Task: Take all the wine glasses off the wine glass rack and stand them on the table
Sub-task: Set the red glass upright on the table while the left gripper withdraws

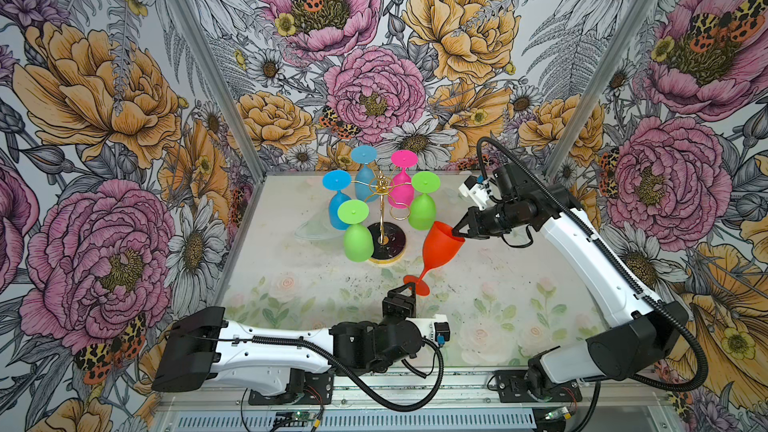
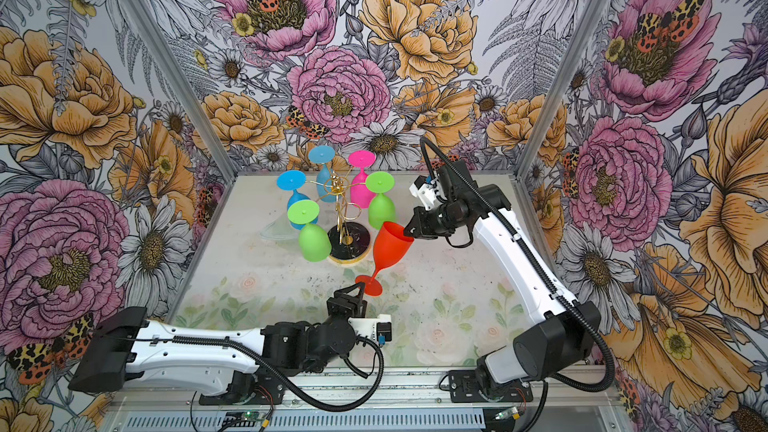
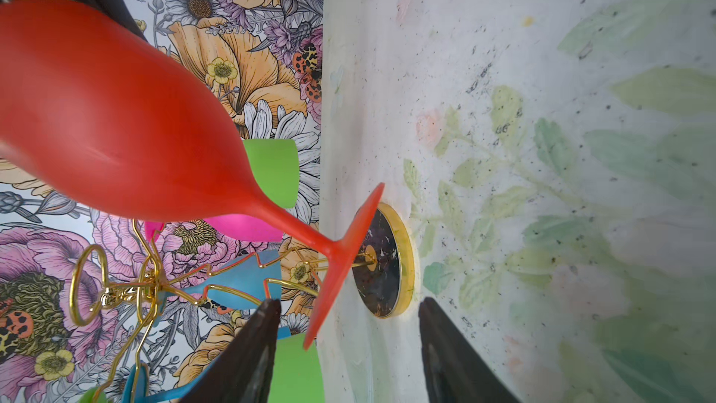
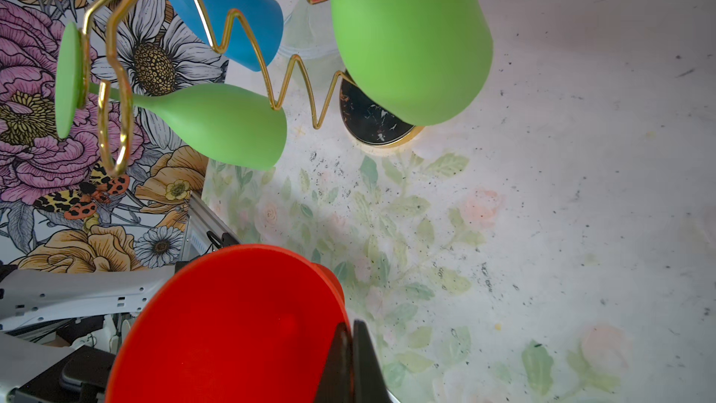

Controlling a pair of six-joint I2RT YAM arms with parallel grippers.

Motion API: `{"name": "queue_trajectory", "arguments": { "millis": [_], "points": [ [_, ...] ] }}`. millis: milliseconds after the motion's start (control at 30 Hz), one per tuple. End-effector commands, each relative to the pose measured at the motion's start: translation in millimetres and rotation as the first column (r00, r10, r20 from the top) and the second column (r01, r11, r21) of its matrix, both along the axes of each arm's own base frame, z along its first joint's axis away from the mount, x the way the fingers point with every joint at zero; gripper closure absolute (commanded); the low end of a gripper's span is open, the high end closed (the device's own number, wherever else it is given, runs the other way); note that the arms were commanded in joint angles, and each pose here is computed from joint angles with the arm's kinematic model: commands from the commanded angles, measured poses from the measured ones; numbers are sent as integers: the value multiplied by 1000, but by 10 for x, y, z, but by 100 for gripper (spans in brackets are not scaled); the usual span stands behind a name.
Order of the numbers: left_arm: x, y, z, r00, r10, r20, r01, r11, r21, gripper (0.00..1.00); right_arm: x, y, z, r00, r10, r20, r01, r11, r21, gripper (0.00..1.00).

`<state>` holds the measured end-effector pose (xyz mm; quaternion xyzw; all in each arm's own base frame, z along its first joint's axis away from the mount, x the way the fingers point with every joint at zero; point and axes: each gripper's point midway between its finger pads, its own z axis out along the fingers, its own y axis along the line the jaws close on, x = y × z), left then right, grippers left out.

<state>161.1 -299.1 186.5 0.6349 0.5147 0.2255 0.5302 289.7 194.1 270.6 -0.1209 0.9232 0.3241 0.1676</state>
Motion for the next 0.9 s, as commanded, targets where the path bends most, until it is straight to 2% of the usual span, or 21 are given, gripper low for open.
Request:
{"name": "queue_trajectory", "arguments": {
  "millis": [0, 67, 200, 300, 467, 533, 600, 700, 867],
  "points": [
    [-69, -70, 129, 995, 8, -98, -27, 979, -200, 37, 98, -204, 131, 992, -57, 110, 66, 995, -80, 100],
    [-65, -54, 220, 988, 22, -153, -65, 957, -283, 35, 157, -300, 96, 987, -83, 137, 102, 986, -133, 100],
    [22, 73, 442, 961, 61, -269, -180, 876, -446, 23, 311, -539, 39, 969, -136, 205, 187, 948, -256, 100],
    [47, 201, 534, 931, 51, -360, -243, 823, -513, 21, 450, -722, -7, 952, -167, 258, 252, 904, -346, 100],
    [26, 419, 651, 871, -37, -491, -311, 731, -607, 20, 735, -877, -59, 920, -217, 327, 340, 857, -387, 100],
    [111, 582, 707, 846, -43, -531, -372, 665, -647, 19, 878, -895, -70, 904, -243, 351, 373, 849, -374, 100],
    [161, 713, 749, 827, -52, -560, -417, 612, -673, 19, 1024, -909, -86, 888, -264, 377, 404, 839, -364, 100],
    [224, 883, 772, 806, -46, -591, -468, 562, -682, 19, 1259, -952, -118, 860, -291, 419, 452, 816, -360, 100],
    [298, 1035, 697, 774, 6, -634, -533, 547, -646, 19, 1622, -987, -170, 826, -306, 472, 502, 781, -372, 100]
  ]
}}
